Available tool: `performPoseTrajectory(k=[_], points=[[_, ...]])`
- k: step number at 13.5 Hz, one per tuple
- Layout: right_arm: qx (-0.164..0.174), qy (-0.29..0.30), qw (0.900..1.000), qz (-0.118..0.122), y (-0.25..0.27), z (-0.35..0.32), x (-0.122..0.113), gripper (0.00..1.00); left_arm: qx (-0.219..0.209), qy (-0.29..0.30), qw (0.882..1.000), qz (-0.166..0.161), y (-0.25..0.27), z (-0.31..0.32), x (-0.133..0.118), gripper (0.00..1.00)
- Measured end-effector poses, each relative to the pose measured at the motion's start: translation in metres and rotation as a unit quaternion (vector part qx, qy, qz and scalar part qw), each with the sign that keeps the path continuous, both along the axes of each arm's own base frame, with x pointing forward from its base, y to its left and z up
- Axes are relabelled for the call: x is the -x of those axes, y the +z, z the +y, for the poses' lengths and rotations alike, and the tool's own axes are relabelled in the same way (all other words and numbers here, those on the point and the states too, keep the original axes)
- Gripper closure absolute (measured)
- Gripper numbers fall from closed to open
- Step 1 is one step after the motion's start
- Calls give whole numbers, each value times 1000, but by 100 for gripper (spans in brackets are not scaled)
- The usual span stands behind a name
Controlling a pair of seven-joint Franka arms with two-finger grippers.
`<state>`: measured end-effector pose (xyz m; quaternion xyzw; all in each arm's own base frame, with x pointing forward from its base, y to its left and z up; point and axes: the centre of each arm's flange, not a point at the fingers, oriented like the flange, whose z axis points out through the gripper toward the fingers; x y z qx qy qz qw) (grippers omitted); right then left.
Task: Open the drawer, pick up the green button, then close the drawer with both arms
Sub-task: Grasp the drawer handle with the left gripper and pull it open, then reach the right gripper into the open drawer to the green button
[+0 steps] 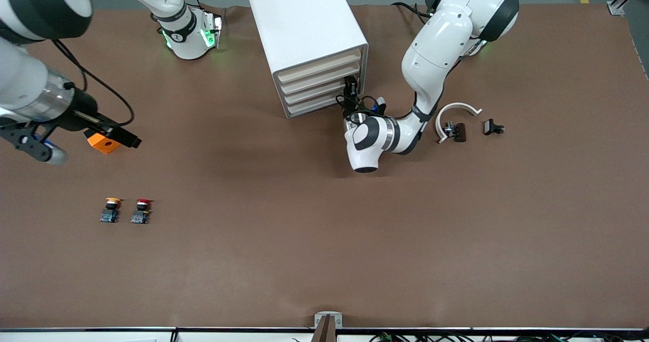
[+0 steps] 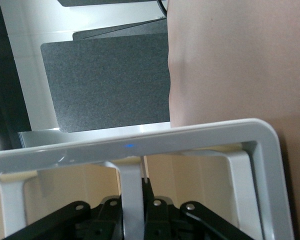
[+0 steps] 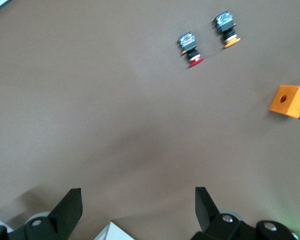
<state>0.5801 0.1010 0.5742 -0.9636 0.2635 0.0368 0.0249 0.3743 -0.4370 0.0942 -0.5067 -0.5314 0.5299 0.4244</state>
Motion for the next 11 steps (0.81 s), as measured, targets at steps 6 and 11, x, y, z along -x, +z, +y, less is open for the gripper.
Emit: performPoseTrajectory(k=[6, 11], points=[[5, -16, 1000, -4, -48, 121, 13, 0, 2, 53, 999, -10, 2, 35, -45, 92], [10, -20, 1000, -1, -90, 185, 20, 0, 7, 130, 991, -31, 8, 92, -109, 92]])
